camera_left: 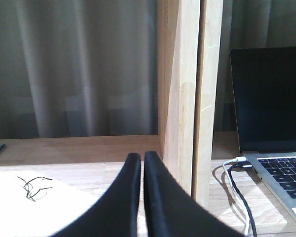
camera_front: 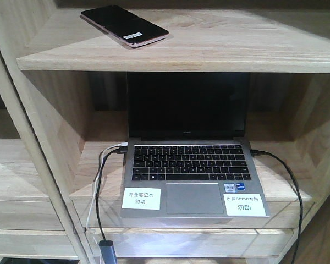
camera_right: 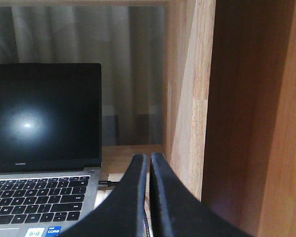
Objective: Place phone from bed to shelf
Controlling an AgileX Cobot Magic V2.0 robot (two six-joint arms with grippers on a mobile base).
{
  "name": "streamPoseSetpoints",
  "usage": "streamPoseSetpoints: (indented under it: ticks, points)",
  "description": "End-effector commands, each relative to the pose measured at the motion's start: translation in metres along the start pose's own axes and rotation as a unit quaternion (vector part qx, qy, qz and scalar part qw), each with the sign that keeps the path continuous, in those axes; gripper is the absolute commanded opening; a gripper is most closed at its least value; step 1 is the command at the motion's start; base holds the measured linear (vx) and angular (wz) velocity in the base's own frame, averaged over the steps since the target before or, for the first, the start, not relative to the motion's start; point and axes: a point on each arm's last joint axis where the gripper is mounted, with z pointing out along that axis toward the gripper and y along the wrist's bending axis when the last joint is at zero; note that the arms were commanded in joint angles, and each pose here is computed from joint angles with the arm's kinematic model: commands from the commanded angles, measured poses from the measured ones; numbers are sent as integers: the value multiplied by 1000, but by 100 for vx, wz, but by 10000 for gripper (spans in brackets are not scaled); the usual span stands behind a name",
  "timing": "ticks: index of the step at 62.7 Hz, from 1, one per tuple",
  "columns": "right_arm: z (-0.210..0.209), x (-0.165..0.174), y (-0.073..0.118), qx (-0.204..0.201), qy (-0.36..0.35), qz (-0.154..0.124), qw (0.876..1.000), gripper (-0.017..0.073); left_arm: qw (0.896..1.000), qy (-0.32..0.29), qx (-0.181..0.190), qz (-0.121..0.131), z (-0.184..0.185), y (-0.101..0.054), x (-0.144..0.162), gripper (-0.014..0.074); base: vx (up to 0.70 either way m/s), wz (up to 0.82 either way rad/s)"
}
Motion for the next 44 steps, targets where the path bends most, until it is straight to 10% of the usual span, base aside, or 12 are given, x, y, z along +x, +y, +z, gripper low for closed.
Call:
streamPoseSetpoints:
  ticks: [1, 44]
  points:
    - [-1, -4, 0, 2, -36, -10, 999, -5, 999, -52, -2, -10, -2, 1, -15, 1, 0, 0]
    - [-1, -4, 0, 2, -35, -10, 999, -5, 999, -52, -2, -10, -2, 1, -15, 1, 0, 0]
